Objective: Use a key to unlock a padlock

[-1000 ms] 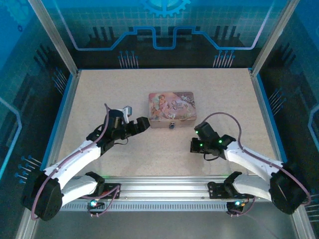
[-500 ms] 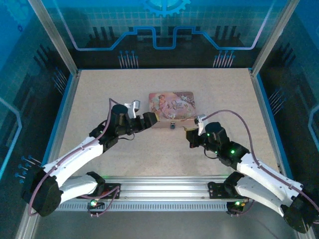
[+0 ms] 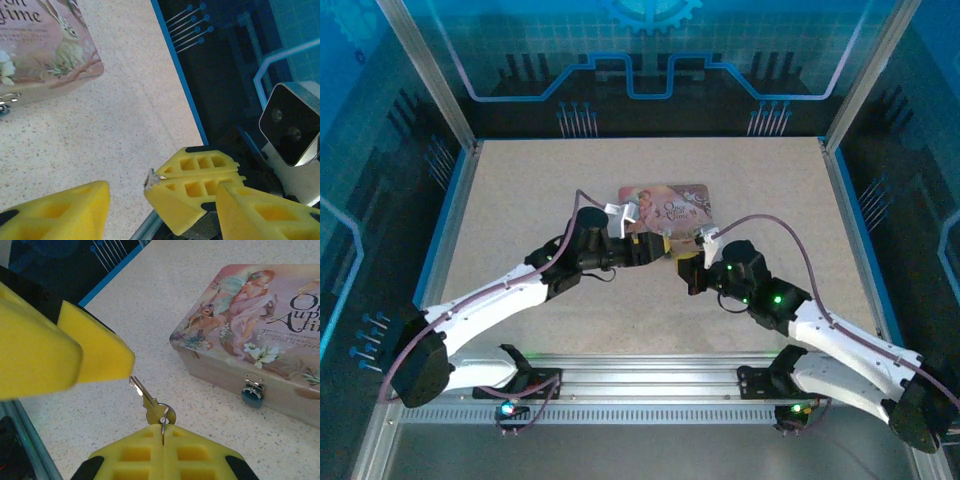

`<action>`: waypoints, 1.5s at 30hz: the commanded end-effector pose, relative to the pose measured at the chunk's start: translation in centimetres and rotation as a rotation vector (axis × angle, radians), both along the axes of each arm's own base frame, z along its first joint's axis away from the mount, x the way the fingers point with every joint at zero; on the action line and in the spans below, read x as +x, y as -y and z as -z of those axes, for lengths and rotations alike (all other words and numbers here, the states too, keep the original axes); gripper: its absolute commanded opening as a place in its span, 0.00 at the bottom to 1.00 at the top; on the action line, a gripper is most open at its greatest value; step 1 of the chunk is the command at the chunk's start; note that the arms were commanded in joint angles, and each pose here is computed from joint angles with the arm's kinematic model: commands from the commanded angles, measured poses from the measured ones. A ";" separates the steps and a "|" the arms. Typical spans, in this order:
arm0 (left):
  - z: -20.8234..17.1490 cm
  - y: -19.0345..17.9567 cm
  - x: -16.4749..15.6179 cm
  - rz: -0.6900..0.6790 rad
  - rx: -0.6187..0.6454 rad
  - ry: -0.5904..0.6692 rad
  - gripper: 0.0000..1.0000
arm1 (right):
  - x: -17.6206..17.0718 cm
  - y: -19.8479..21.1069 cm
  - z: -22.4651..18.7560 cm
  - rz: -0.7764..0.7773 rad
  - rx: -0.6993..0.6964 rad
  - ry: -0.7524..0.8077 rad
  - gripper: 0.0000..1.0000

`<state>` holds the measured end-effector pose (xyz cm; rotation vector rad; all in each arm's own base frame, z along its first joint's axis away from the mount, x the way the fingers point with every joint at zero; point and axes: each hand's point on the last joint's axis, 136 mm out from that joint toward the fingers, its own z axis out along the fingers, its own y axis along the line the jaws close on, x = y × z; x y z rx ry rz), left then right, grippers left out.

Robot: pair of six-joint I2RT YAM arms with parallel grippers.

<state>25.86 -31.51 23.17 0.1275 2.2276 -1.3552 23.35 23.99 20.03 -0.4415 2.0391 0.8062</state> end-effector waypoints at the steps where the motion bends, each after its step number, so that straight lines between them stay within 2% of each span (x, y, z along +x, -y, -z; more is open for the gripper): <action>1: -1.3 1.2 0.4 0.023 -0.014 0.058 0.54 | -0.2 -1.3 -2.3 -0.037 0.068 0.029 0.00; 11: -0.8 1.4 0.7 0.009 -0.004 0.056 0.28 | -0.6 -1.7 -2.4 -0.056 0.085 0.019 0.00; 18: -0.8 0.9 0.8 -0.008 0.015 0.073 0.00 | -0.8 -1.3 -1.7 -0.054 0.079 -0.006 0.03; 22: -1.3 0.1 0.9 -0.019 0.038 0.109 0.00 | -0.6 -0.3 -1.0 -0.050 0.103 -0.051 0.12; 26: -2.2 -1.3 1.0 -0.022 0.037 0.133 0.00 | 0.1 1.5 -1.1 -0.053 0.199 -0.084 0.28; 30: -3.3 -2.7 0.9 0.003 0.029 0.157 0.00 | 0.8 3.5 -2.5 -0.073 0.351 -0.082 0.43; 35: -4.9 -3.6 0.2 0.070 0.009 0.185 0.00 | 0.0 3.4 -5.5 -0.184 0.427 -0.015 0.59; 40: -6.4 -3.4 -0.8 0.161 -0.001 0.221 0.00 | -0.6 2.2 -7.5 -0.270 0.489 0.007 0.66; 45: -7.1 -2.8 -1.5 0.228 -0.018 0.230 0.00 | -1.4 -0.8 -8.8 -0.367 0.485 0.030 0.67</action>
